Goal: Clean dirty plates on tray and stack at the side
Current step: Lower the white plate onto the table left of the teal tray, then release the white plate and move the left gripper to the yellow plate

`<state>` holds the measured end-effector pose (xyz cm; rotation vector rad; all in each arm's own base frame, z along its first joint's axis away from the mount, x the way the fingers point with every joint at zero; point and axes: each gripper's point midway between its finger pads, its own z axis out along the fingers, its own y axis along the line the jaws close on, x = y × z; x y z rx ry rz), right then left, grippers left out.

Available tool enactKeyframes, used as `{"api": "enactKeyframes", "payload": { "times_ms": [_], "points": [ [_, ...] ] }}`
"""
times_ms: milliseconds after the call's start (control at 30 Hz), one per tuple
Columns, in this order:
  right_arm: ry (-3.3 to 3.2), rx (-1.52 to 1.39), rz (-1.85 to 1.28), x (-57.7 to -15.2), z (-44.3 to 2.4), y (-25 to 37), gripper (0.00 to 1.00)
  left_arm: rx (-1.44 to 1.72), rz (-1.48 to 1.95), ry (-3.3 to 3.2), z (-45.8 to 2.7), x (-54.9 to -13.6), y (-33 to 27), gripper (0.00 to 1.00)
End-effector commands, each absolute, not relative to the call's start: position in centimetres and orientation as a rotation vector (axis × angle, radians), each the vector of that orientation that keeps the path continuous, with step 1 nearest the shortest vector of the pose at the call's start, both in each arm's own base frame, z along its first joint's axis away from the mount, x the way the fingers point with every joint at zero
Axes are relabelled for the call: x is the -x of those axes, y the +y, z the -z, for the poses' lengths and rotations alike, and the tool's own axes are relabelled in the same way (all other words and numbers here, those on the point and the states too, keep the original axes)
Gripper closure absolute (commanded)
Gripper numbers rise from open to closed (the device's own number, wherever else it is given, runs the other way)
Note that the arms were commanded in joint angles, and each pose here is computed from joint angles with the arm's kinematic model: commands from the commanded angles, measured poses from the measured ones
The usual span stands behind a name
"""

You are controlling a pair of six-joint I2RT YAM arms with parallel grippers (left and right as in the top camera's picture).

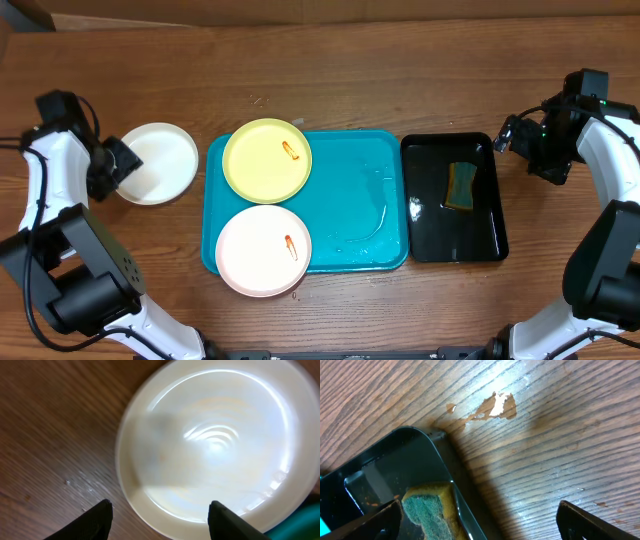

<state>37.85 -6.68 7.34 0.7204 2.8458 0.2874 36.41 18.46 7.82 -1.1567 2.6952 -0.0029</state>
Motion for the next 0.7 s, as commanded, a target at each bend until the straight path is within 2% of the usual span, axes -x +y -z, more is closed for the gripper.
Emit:
{"api": "enactKeyframes", "payload": {
  "times_ms": [0,200,533,667],
  "points": [
    [2.803,-0.709,-0.280,-38.7,-8.7,-7.1,0.00,0.938,0.284,2.661,-12.9,-40.2,15.0,0.39],
    [2.803,-0.709,-0.280,-38.7,-8.7,-7.1,0.00,0.772,0.434,2.705,-16.5,-40.8,9.2,0.39],
    [2.803,-0.709,-0.280,-38.7,-8.7,-7.1,0.00,0.445,0.509,2.867,-16.4,-40.3,-1.7,0.38],
    [2.803,-0.709,-0.280,-38.7,-8.7,-7.1,0.00,0.331,0.522,2.897,-16.4,-40.0,-5.2,0.33]
  ]
}}
